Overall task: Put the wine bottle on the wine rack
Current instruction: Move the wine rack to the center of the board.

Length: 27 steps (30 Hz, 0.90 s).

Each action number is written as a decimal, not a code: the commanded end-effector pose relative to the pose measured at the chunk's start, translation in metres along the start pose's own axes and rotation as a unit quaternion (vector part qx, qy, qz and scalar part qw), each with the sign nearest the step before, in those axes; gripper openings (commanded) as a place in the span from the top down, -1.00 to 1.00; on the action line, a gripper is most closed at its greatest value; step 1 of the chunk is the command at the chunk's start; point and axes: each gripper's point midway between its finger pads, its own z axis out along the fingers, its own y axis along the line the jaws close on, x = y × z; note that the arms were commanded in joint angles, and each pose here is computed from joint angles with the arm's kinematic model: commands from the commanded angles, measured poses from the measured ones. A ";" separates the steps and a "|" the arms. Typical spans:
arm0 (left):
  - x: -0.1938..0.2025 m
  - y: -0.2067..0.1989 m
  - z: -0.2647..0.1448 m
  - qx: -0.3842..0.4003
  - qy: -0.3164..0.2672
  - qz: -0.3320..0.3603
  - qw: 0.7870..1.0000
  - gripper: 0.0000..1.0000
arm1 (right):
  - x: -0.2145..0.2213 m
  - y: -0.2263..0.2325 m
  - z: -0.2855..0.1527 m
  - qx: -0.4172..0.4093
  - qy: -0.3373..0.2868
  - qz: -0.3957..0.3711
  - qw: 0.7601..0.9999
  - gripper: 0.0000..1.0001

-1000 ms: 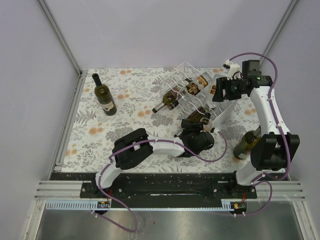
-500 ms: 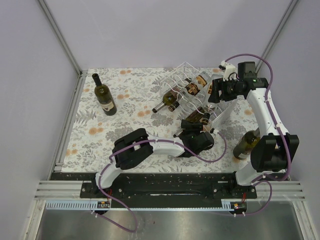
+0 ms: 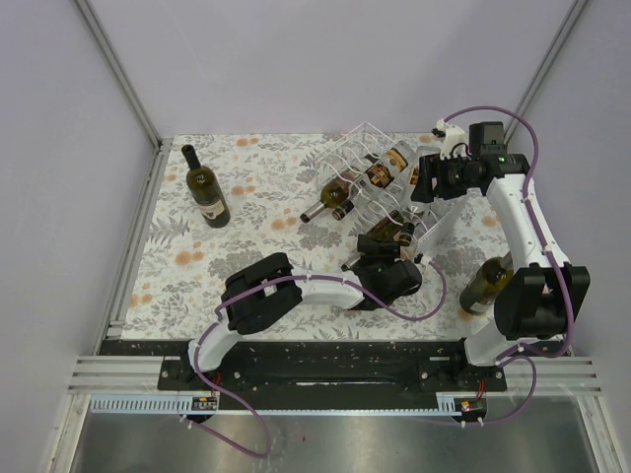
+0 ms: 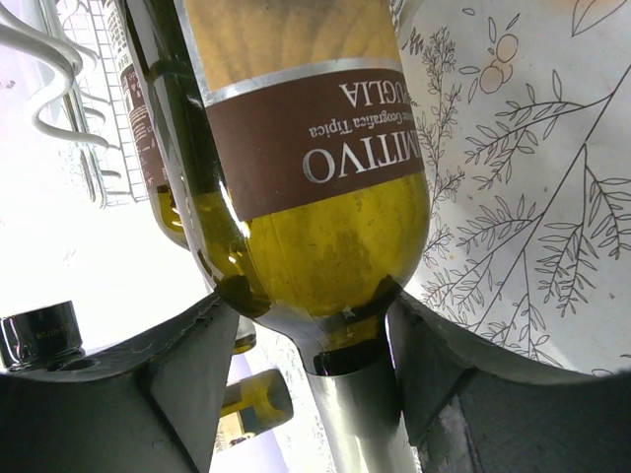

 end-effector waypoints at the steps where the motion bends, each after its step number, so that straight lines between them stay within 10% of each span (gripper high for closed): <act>1: -0.014 0.046 -0.014 -0.049 -0.022 -0.068 0.996 -0.33 | 0.020 0.006 0.007 -0.001 0.038 -0.001 0.999 -0.44; 27: 0.030 0.026 -0.025 -0.028 -0.006 -0.063 0.998 -0.54 | 0.022 0.004 0.006 0.005 0.041 -0.004 0.999 -0.42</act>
